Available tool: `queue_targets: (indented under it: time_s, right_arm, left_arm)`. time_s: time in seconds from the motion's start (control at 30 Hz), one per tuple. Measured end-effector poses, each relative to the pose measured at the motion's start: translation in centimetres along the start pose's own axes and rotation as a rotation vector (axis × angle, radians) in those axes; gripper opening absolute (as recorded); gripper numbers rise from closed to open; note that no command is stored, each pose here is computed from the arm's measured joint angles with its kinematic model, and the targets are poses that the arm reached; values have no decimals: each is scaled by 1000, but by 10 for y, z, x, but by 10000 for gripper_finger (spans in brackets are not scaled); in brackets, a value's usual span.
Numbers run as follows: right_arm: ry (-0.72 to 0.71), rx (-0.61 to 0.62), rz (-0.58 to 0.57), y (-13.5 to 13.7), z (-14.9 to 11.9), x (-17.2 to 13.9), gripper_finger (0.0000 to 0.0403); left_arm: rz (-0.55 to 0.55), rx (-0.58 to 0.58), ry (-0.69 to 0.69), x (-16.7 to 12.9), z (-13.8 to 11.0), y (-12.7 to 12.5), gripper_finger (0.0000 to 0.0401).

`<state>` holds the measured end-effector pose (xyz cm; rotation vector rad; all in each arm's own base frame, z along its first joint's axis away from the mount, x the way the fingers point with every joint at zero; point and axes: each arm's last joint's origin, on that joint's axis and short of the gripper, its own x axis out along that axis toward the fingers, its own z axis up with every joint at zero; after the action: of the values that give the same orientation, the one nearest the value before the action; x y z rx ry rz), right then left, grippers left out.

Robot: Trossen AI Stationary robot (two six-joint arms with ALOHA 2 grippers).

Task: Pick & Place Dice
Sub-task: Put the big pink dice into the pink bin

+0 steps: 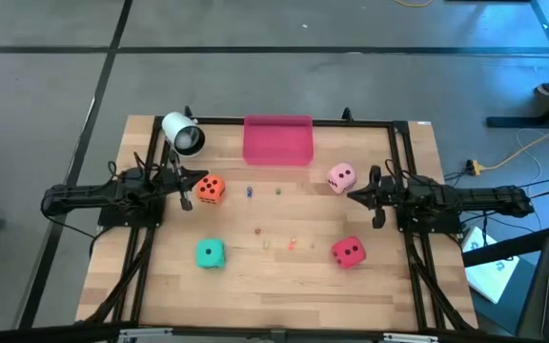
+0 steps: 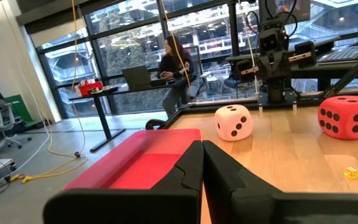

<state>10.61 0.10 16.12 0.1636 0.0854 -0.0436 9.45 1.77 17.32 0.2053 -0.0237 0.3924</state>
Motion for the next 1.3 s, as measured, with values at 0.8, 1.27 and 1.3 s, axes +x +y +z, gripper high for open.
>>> queue_targets:
  time_s: [0.8, 1.27, 1.3]
  right_arm:
    - [-571, -262, 11, 8, 52, -15, 14]
    - [-542, -206, 24, 7, 49, -14, 14]
    - [-556, -209, 24, 8, 51, -15, 14]
  left_arm:
    - [0, 0, 0, 0, 0, 0, 4]
    - [0, -1, 0, 0, 0, 0, 4]
    - [0, -1, 0, 0, 0, 0, 4]
